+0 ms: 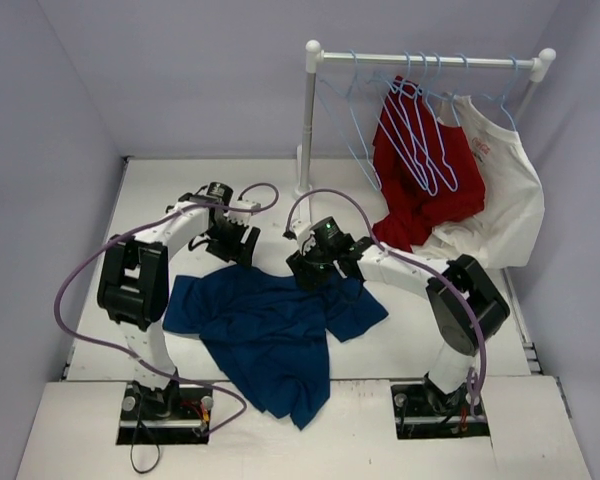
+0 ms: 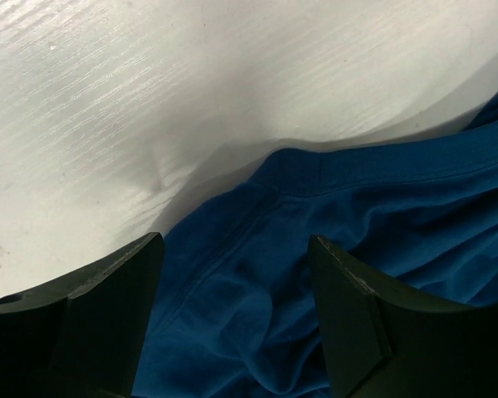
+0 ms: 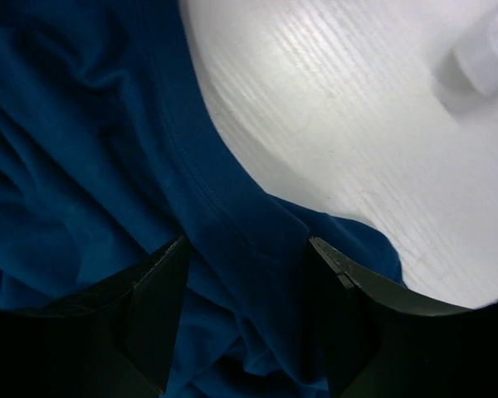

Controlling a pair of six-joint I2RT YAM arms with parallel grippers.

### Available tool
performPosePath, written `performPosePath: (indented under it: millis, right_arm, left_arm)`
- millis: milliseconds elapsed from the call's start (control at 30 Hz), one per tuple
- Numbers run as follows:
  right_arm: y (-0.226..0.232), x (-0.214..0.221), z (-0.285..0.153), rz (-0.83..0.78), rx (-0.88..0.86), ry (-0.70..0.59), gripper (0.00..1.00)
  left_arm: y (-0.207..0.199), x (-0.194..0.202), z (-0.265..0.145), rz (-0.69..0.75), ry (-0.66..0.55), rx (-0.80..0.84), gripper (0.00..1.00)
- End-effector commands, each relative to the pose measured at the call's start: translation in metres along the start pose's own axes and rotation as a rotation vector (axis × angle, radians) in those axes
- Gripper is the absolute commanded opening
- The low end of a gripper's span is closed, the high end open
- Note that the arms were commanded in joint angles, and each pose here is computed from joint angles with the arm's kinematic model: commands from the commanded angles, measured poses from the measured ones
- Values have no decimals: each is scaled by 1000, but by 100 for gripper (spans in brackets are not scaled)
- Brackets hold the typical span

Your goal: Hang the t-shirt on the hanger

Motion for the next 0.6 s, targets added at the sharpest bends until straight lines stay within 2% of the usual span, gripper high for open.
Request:
performPosePath:
  millis: [0,267,367,500,567]
  right_arm:
    - [8,-11,5,-42,-69,-37,54]
    - [7,-3,11,-49,-83,-11,46]
    - [7,-2,12,-51,-84,-9,38]
    - [8,-12,7,-59,-81,-35,15]
    - [8,-21,1,-63,-73,-61,3]
  left_arm:
    - [4,-5,-1,55,-8,3,66]
    - [13,-4,18,61,37,-2,62]
    - [10,-4,19,59,35,23,51]
    - [5,-7,12,74,10,34,4]
    - [-3,-11,4,82,-24,69,0]
Point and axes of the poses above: each gripper's point midway between its finger pads, its own z axis out along the fingers, its own y axis along the line the jaws close on, x = y × z, the point moved 2 cm from there along -z, back along the fingers, and after that the axes turned 4 degrees about z, right-handed, at the moved point
